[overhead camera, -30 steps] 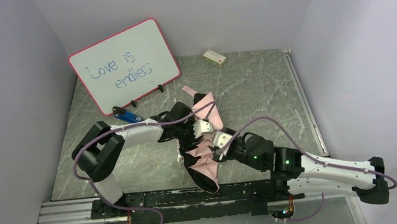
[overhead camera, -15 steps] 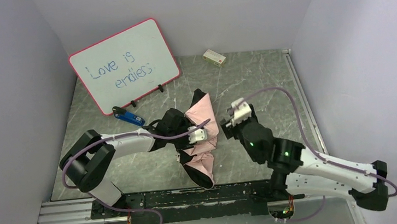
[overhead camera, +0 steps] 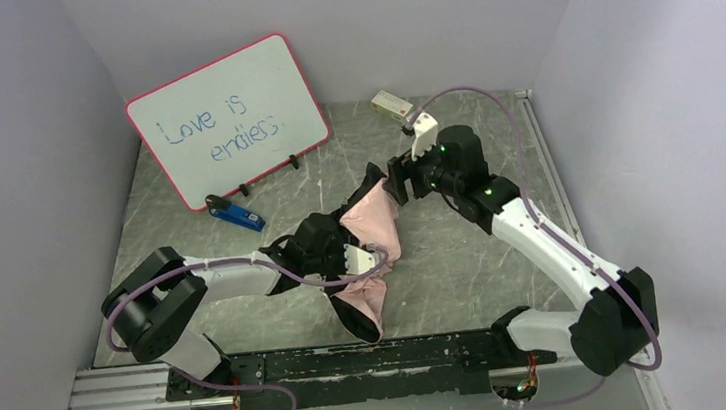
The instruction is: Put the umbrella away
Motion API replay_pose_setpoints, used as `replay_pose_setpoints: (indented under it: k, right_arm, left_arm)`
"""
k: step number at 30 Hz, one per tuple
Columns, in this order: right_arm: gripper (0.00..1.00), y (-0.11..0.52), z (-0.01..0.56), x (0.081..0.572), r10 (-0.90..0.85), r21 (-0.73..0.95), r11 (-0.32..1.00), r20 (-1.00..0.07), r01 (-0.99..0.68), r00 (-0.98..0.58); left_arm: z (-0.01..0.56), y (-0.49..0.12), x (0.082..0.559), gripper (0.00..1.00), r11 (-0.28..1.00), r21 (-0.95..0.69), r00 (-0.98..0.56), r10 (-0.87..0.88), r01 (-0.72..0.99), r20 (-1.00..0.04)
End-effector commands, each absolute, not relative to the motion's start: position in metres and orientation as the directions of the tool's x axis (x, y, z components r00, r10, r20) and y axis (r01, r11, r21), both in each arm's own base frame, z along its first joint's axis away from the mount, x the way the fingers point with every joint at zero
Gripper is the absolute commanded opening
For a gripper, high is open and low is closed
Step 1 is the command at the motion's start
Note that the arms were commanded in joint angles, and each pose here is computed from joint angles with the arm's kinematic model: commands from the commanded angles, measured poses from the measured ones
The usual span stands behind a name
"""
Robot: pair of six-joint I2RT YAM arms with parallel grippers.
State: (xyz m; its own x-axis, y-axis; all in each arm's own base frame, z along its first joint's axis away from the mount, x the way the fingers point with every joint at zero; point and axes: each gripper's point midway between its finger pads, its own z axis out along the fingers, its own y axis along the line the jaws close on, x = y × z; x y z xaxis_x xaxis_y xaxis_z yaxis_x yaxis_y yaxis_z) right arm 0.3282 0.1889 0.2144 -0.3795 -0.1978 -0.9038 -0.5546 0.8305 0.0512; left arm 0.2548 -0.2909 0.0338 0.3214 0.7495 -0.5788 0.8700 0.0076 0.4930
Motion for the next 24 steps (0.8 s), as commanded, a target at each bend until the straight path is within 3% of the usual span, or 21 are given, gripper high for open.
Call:
replay_pose_setpoints:
  k: [1, 11, 24]
  right_arm:
    - [0.77, 0.228, 0.226, 0.308, -0.278, 0.084, 0.621, -0.906, -0.78, -0.319]
    - [0.77, 0.229, 0.17, 0.278, -0.462, 0.122, 0.514, -0.794, -0.849, -0.394]
    - [0.89, 0.257, 0.079, 0.268, -0.648, 0.131, 0.409, -0.655, -0.903, -0.388]
  left_arm:
    - [0.014, -0.27, 0.256, 0.08, -0.021, 0.514, 0.313, 0.815, 0.858, -0.489]
    - [0.007, -0.274, 0.251, 0.08, -0.057, 0.502, 0.327, 0.821, 0.863, -0.468]
    - [0.014, -0.281, 0.249, 0.09, -0.037, 0.53, 0.337, 0.809, 0.847, -0.482]
